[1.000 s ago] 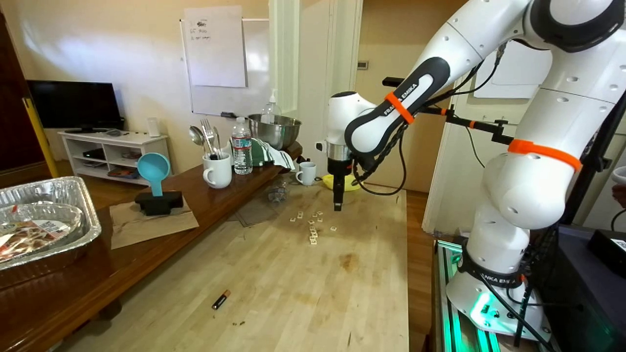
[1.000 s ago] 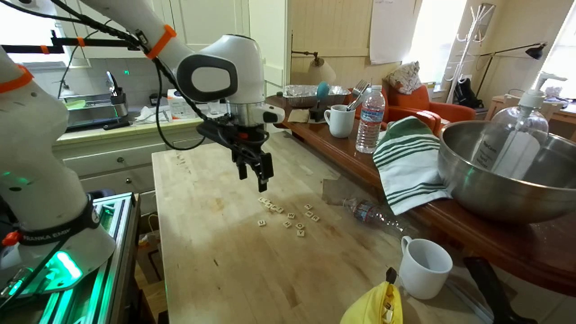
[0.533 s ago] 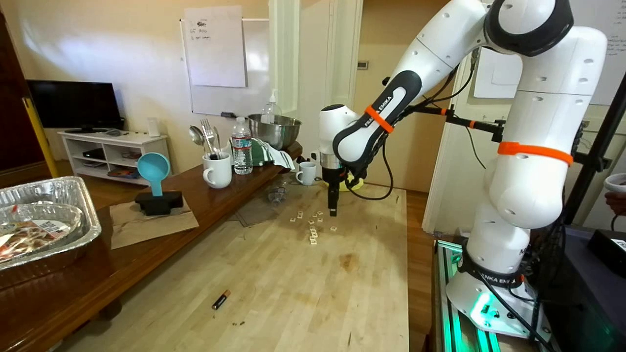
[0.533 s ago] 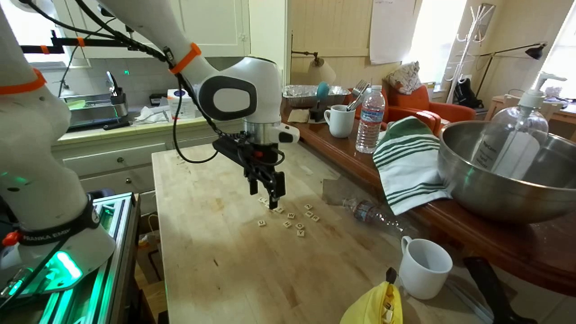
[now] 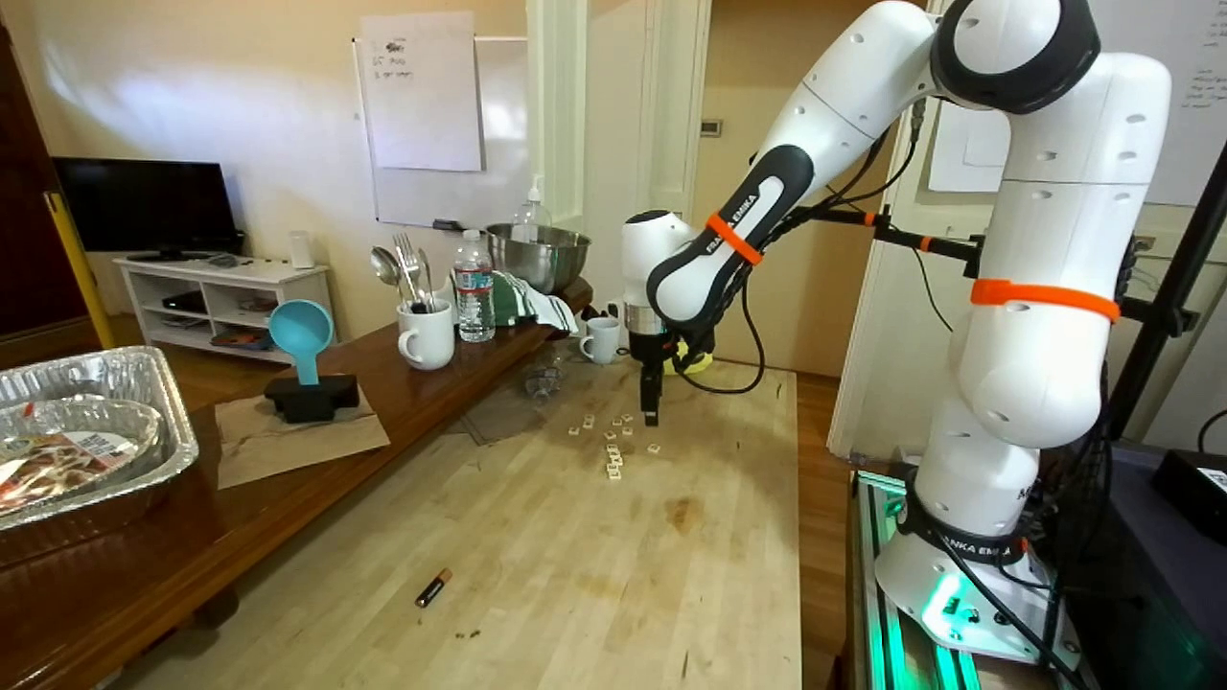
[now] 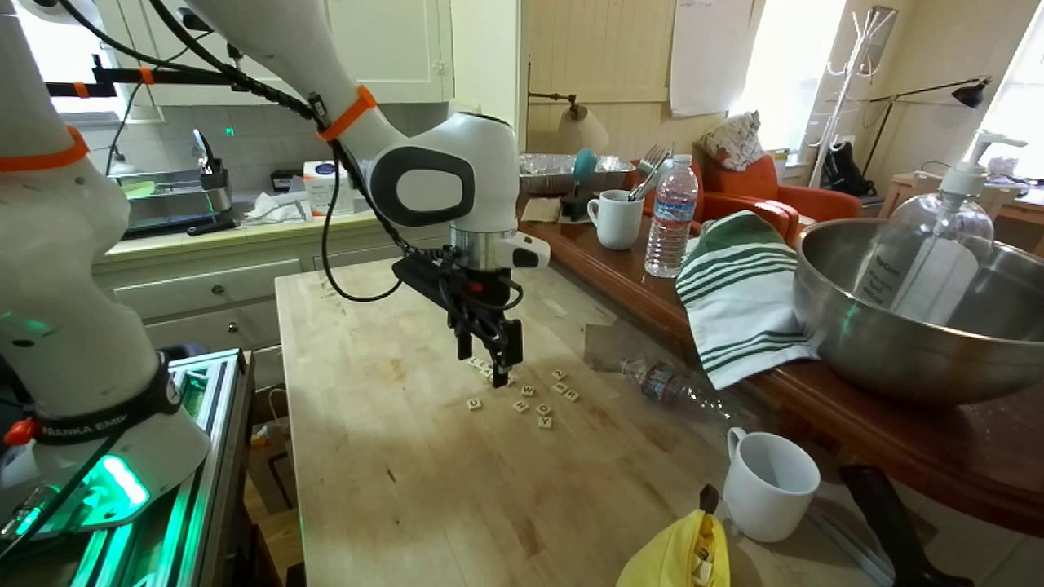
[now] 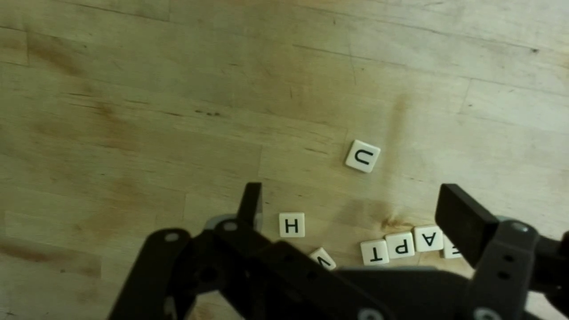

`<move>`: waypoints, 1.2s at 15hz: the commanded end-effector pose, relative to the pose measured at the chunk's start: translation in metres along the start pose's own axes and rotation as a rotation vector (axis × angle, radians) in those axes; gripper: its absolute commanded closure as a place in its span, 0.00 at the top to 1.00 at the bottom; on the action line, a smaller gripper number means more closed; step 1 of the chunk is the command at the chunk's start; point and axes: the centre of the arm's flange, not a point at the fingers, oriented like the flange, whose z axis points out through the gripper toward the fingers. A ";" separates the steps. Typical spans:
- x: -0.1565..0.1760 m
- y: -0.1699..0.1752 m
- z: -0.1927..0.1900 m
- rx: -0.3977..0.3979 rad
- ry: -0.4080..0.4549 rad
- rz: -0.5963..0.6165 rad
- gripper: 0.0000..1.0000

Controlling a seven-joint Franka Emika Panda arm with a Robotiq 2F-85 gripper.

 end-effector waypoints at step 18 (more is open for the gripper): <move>0.017 0.025 0.050 -0.053 0.184 0.093 0.00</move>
